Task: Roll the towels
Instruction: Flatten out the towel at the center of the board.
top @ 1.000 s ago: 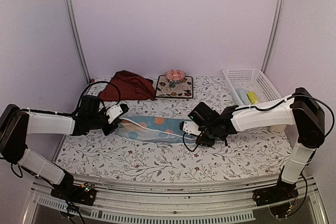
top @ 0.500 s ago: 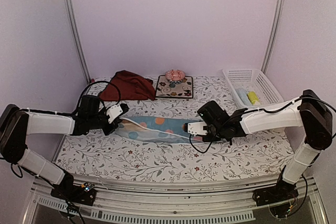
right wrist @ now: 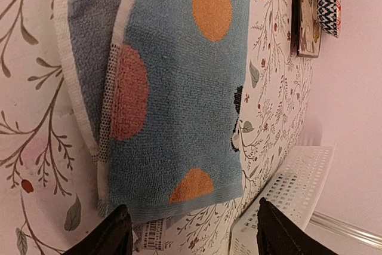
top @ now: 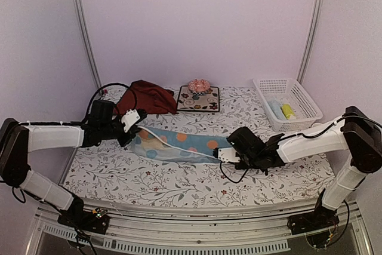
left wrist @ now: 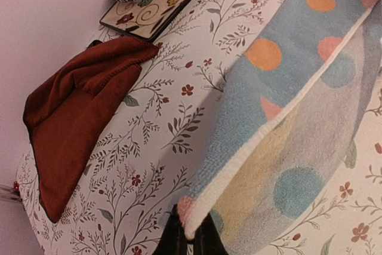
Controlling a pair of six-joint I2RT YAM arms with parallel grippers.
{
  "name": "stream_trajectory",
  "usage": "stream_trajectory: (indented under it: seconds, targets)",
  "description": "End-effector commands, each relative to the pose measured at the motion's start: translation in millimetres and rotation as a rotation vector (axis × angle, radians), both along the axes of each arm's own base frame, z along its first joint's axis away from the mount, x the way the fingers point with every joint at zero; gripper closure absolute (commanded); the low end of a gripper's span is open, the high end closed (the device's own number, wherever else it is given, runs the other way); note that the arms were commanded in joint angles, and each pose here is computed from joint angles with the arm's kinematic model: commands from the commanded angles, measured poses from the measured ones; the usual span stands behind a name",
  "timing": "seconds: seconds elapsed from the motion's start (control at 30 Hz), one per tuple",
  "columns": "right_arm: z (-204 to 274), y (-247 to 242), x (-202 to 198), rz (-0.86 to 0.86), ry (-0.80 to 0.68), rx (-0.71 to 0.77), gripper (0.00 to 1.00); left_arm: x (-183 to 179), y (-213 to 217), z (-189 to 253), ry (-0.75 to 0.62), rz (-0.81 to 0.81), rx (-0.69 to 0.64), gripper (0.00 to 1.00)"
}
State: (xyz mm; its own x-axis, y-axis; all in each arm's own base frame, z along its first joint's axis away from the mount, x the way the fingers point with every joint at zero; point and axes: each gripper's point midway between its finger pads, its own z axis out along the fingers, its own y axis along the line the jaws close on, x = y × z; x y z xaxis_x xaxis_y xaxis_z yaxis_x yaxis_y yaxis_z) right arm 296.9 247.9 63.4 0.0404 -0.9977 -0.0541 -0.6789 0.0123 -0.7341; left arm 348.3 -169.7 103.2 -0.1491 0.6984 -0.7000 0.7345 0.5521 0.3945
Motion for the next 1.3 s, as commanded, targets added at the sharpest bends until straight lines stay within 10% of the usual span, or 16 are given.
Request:
stream_trajectory:
  seconds: [0.0, 0.23, 1.1, 1.27]
  targets:
    - [7.2, 12.2, 9.5, -0.079, -0.087, 0.115, 0.29, 9.8, -16.5, 33.3, -0.01, -0.02, -0.077, 1.0]
    - [7.2, 23.5, -0.5, -0.082, -0.098, 0.244, 0.29, 30.1, -25.5, 53.6, 0.01, 0.016, -0.134, 1.0]
    - [-54.5, -29.2, -35.1, -0.271, -0.064, 0.008, 0.3, 63.4, -21.9, 32.3, 0.103, 0.128, -0.145, 1.0]
    - [-62.9, -17.9, -31.5, -0.234, -0.061, 0.013, 0.48, 63.1, -20.0, 27.9, 0.103, 0.132, -0.138, 1.0]
